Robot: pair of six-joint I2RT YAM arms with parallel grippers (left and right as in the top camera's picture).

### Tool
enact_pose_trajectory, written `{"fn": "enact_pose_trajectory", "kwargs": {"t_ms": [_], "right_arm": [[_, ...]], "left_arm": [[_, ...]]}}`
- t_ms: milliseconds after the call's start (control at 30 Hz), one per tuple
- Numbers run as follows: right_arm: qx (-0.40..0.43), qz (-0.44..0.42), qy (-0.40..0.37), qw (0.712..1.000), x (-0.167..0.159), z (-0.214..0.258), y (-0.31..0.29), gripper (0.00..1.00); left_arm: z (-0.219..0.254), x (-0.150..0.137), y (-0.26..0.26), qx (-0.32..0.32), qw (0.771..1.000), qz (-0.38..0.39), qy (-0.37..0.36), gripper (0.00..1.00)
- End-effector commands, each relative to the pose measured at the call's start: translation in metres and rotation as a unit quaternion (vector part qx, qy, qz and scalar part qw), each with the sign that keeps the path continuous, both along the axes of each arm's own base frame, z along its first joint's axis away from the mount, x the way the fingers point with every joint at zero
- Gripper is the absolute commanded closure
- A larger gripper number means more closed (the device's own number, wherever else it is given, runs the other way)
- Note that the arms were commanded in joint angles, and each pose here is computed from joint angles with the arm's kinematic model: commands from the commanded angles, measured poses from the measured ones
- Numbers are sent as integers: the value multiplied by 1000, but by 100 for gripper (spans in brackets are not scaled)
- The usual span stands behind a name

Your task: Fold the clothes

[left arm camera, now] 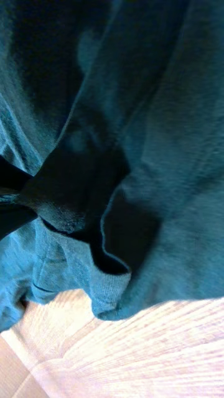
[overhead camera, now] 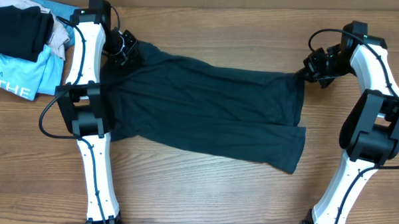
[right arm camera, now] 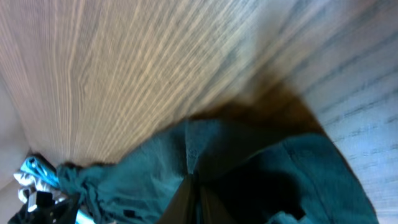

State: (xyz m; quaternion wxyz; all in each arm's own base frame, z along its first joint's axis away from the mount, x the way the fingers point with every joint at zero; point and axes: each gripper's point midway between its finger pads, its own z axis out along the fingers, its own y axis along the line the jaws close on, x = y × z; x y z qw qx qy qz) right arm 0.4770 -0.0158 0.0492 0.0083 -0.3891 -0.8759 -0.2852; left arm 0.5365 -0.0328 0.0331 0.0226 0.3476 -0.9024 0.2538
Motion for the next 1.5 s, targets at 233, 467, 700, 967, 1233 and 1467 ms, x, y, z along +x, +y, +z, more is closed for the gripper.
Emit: {"fn": "enact_pose_trajectory", "kwargs": {"t_ms": [233, 467, 700, 967, 1233, 1467], "right_arm": [[-117, 28, 16, 993, -47, 66, -29, 96], [-149, 2, 88, 985, -82, 62, -65, 96], [-143, 50, 118, 981, -104, 63, -57, 96], [-156, 64, 173, 970, -130, 65, -58, 96], [-160, 82, 226, 957, -154, 55, -54, 96], [-183, 39, 267, 945, -166, 36, -60, 77]], "left_arm": [[90, -49, 13, 65, 996, -55, -7, 96], [85, -77, 51, 96, 993, -59, 46, 96], [85, -78, 50, 87, 993, -77, 37, 96], [33, -123, 45, 102, 976, -116, 153, 96], [26, -130, 54, 119, 971, -119, 170, 96], [25, -132, 63, 143, 966, -120, 176, 72]]}}
